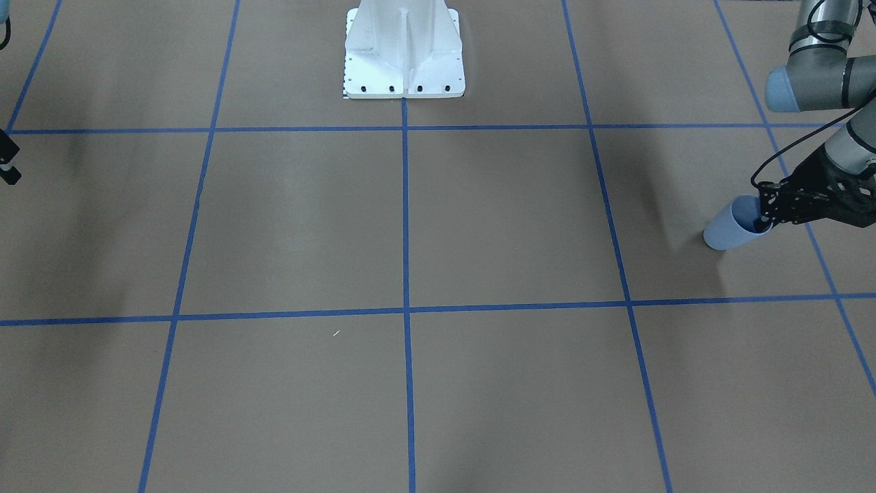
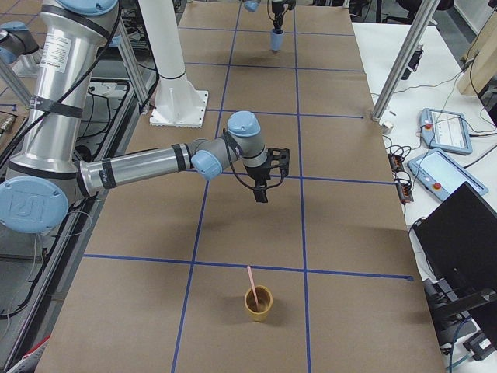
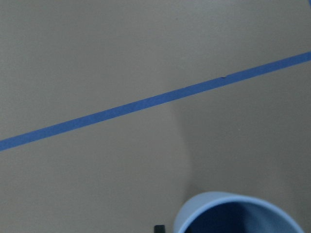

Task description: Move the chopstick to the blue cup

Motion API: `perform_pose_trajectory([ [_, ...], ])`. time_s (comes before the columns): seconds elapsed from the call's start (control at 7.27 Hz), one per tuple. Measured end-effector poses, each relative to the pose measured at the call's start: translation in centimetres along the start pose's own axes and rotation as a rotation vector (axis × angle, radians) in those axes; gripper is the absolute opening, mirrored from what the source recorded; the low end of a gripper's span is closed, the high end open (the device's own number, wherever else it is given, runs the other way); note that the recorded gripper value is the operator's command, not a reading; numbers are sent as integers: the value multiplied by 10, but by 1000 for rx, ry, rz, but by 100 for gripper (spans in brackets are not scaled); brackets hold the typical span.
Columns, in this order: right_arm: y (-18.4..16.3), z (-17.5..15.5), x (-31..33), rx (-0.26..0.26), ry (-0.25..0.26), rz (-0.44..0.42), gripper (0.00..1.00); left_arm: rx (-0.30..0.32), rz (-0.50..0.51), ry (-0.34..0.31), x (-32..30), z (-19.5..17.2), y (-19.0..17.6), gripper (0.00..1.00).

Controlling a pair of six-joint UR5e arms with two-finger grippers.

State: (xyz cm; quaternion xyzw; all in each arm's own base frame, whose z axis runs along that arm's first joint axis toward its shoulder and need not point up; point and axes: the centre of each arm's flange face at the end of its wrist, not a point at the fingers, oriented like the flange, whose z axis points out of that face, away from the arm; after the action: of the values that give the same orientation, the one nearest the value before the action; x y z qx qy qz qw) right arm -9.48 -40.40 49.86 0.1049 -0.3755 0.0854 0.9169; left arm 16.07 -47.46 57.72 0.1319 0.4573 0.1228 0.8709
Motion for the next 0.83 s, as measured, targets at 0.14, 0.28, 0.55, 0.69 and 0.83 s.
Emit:
perform_pose_trajectory([
  [0.14, 0, 0, 0, -1, -1, 0, 100, -1, -1, 56, 19, -12, -4, 0],
  [0.28, 0, 0, 0, -1, -1, 0, 100, 13, -42, 93, 41, -25, -14, 0],
  [0.55, 0, 0, 0, -1, -1, 0, 100, 55, -168, 133, 102, -31, -51, 0],
  [0.69, 0, 0, 0, 0, -1, 0, 100, 69, -213, 116, 140, -16, -71, 0],
  [0.83, 0, 0, -1, 0, -2, -1, 100, 72, -259, 91, 193, 2, -100, 0],
])
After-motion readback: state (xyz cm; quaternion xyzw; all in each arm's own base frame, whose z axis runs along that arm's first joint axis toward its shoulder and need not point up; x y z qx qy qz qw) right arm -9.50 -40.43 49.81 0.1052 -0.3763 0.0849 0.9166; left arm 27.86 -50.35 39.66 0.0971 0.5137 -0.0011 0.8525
